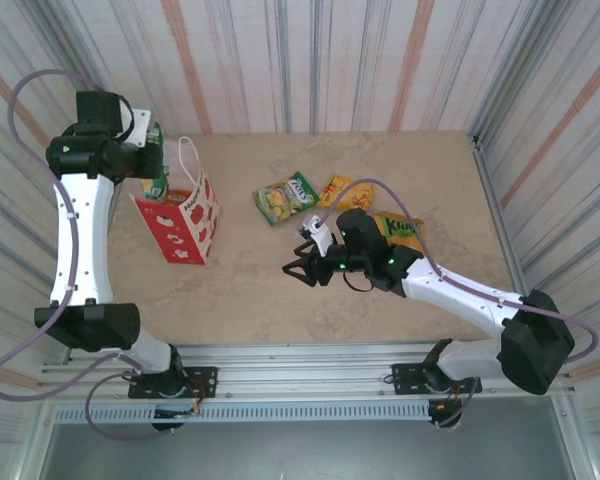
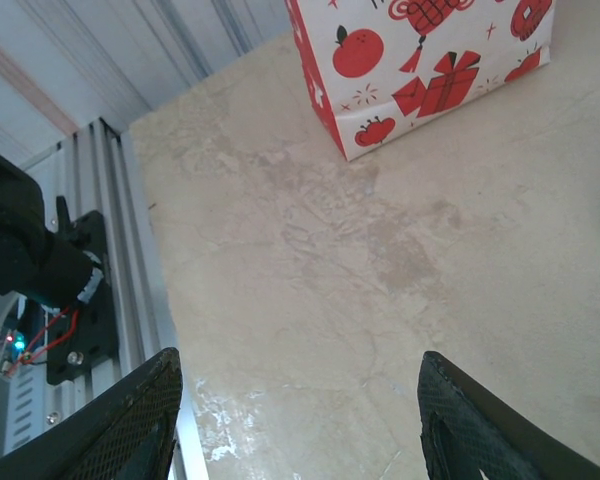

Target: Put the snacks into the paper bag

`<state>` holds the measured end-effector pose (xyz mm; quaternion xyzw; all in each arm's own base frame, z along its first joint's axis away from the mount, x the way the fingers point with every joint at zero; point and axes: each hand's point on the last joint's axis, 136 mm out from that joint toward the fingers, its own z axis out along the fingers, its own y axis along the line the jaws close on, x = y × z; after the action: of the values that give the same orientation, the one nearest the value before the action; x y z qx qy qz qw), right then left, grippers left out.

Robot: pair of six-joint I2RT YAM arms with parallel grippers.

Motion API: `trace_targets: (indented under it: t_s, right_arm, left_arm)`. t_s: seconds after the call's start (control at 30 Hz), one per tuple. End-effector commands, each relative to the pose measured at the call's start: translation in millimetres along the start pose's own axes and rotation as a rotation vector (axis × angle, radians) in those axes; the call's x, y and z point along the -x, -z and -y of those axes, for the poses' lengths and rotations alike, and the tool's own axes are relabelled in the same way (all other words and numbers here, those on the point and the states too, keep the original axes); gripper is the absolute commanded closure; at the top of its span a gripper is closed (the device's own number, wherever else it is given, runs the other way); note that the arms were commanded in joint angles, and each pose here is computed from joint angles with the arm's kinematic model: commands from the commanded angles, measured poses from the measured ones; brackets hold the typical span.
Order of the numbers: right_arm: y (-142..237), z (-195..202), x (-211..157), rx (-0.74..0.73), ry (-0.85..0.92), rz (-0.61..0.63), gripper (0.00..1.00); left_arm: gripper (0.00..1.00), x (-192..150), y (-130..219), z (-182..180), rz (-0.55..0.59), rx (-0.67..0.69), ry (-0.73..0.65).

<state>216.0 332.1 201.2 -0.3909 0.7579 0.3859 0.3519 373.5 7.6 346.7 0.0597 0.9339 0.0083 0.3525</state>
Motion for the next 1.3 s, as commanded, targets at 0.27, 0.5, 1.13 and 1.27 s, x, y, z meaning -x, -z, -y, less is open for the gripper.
trace_targets:
  t_s: [0.27, 0.5, 1.13, 1.27]
  right_arm:
    - [0, -2, 5, -0.012, -0.038, -0.018, 0.36]
    - [5, 7, 12, -0.069, -0.092, -0.024, 0.34]
    - [85, 114, -14, -0.398, -0.624, -0.163, 0.34]
    - [125, 145, -40, -0.500, -0.785, -0.197, 0.33]
  left_arm:
    - [0.69, 5, 10, -3, -0.010, 0.007, 0.029]
    - [0.54, 23, 44, 7, 0.109, -0.011, 0.017]
    - [0.54, -72, 86, 170, 0.186, -0.543, -0.122]
    - [0.54, -88, 76, 206, 0.188, -0.657, -0.079]
